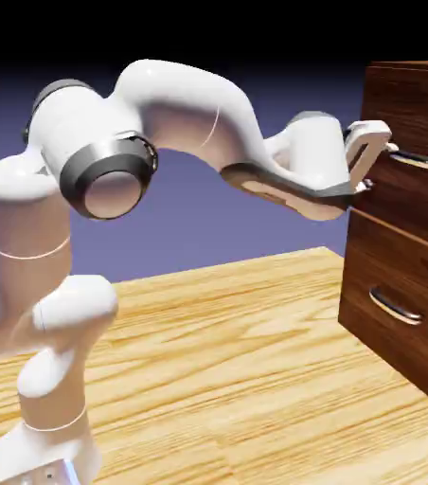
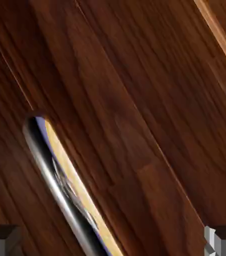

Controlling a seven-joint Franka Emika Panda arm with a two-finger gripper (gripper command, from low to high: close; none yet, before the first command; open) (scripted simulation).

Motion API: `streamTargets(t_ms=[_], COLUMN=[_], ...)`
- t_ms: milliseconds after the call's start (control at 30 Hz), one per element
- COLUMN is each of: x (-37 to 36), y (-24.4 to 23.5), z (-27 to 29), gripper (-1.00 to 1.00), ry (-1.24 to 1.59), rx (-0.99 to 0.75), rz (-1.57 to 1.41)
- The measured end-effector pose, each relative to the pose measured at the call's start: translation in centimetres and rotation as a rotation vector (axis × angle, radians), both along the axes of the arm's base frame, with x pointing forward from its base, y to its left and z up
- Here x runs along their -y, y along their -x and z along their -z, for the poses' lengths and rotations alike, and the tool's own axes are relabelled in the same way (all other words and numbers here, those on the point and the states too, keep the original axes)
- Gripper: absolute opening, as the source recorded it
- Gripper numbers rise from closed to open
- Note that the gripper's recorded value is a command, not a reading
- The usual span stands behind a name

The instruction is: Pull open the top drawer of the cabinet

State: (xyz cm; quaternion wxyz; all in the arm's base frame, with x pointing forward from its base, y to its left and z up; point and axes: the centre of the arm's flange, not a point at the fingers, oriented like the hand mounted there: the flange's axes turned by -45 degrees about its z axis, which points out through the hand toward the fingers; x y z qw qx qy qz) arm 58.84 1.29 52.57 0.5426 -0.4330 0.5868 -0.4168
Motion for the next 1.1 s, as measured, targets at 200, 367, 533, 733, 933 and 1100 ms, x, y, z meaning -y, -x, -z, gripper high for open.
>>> streamTargets(t_ms=[200, 367, 533, 733, 933, 1100], x=[0.6, 0.6, 0.5, 0.5, 0.5, 0.5], y=[-2.0, -5.2, -5.7, -2.1, 0.8, 3.3], z=[-0.4, -0.6, -0.2, -0.2, -0.2, -0.2], gripper=[0.0, 0.0, -1.0, -1.0, -1.0, -1.0], ry=[0.278, 0.276, 0.281, 0.28, 0.28, 0.281], rx=[0.064, 0.067, 0.061, 0.061, 0.061, 0.062], rz=[-0.028, -0.028, -0.029, -0.028, -0.028, -0.028])
